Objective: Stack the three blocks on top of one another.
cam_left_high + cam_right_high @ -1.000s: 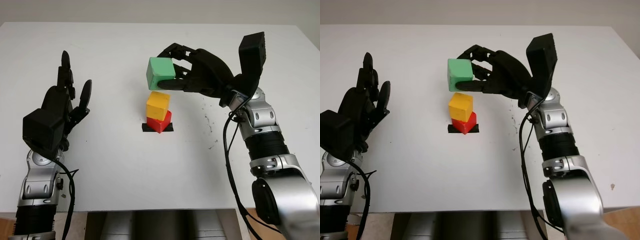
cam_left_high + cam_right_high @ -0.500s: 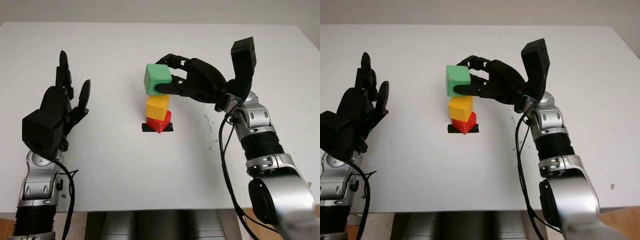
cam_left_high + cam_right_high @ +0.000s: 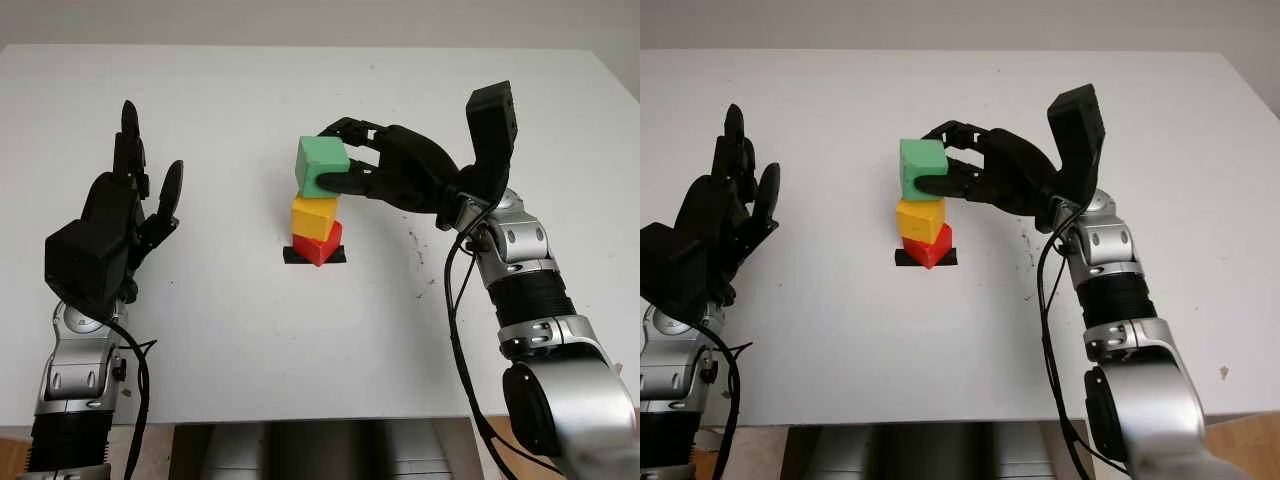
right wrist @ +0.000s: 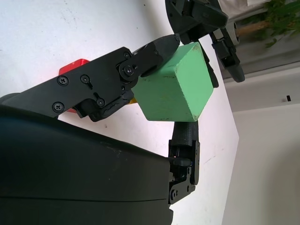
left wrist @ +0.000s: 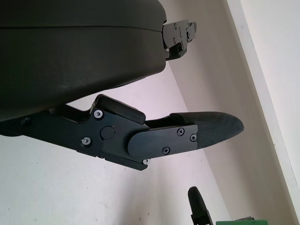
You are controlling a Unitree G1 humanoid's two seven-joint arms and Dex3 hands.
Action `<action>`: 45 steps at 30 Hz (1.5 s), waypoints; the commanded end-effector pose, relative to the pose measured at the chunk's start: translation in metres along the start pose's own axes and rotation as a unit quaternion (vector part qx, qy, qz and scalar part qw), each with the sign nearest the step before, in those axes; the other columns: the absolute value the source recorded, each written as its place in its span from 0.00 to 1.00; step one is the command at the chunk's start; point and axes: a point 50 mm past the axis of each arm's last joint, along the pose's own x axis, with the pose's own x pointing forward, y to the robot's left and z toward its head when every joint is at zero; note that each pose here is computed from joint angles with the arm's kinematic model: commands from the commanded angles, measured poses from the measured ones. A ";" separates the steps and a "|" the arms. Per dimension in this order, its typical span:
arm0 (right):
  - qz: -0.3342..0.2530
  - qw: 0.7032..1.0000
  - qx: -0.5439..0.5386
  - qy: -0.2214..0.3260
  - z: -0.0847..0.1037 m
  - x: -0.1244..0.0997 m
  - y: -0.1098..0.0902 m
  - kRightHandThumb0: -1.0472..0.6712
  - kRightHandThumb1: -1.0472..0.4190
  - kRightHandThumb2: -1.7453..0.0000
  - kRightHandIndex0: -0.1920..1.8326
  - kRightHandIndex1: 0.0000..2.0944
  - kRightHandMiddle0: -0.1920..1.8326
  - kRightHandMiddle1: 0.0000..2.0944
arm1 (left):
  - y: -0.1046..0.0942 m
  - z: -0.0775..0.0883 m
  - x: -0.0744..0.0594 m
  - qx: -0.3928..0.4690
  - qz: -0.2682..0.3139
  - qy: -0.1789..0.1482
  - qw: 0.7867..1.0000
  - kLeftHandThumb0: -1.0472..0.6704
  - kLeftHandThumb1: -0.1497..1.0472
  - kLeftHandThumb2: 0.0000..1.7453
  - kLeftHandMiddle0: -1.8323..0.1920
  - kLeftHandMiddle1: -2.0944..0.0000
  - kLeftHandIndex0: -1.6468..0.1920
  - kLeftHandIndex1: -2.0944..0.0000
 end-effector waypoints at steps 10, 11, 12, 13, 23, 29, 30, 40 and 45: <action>0.001 1.000 -0.024 -0.001 0.001 -0.005 0.001 0.34 0.05 0.97 0.17 0.02 0.24 0.84 | 0.000 0.000 -0.002 0.009 -0.003 0.005 1.000 0.16 1.00 0.33 1.00 1.00 1.00 1.00; 0.002 1.000 -0.025 -0.002 0.001 -0.005 0.001 0.34 0.05 0.97 0.17 0.02 0.24 0.84 | 0.000 0.000 -0.002 0.011 -0.003 0.004 1.000 0.16 1.00 0.34 1.00 1.00 1.00 1.00; 0.003 1.000 -0.025 -0.002 0.001 -0.005 0.001 0.35 0.05 0.97 0.17 0.02 0.24 0.84 | 0.000 0.000 -0.002 0.010 -0.002 0.004 1.000 0.16 1.00 0.34 1.00 1.00 1.00 1.00; 0.004 1.000 -0.025 -0.002 0.000 -0.005 0.001 0.35 0.05 0.97 0.17 0.02 0.24 0.84 | 0.000 0.000 -0.002 0.009 -0.001 0.003 1.000 0.16 1.00 0.34 1.00 1.00 1.00 1.00; 0.004 0.999 -0.042 0.005 -0.002 -0.004 0.001 0.33 0.06 0.97 0.18 0.03 0.26 0.82 | 0.000 0.000 -0.004 0.012 -0.002 0.007 1.000 0.15 1.00 0.34 1.00 1.00 1.00 1.00; 0.012 0.997 -0.078 0.009 -0.003 -0.005 0.002 0.31 0.07 0.97 0.16 0.02 0.17 0.69 | -0.001 -0.001 -0.004 0.019 -0.001 0.009 1.000 0.14 1.00 0.34 1.00 1.00 1.00 1.00; 0.016 0.996 -0.088 0.014 -0.003 -0.005 0.002 0.29 0.08 0.97 0.14 0.02 0.16 0.61 | -0.001 -0.002 -0.004 0.027 0.001 0.011 1.000 0.14 1.00 0.34 1.00 1.00 1.00 1.00; 0.064 0.988 -0.137 0.022 -0.004 -0.009 0.001 0.18 0.11 0.97 0.00 0.00 0.06 0.16 | -0.001 -0.002 -0.005 0.023 0.003 0.025 0.999 0.15 1.00 0.34 1.00 1.00 1.00 1.00; 0.093 0.984 -0.151 -0.002 -0.001 -0.022 0.000 0.12 0.12 0.97 0.00 0.00 0.00 0.01 | -0.002 -0.002 -0.006 0.025 0.001 0.018 1.000 0.14 1.00 0.34 1.00 1.00 1.00 1.00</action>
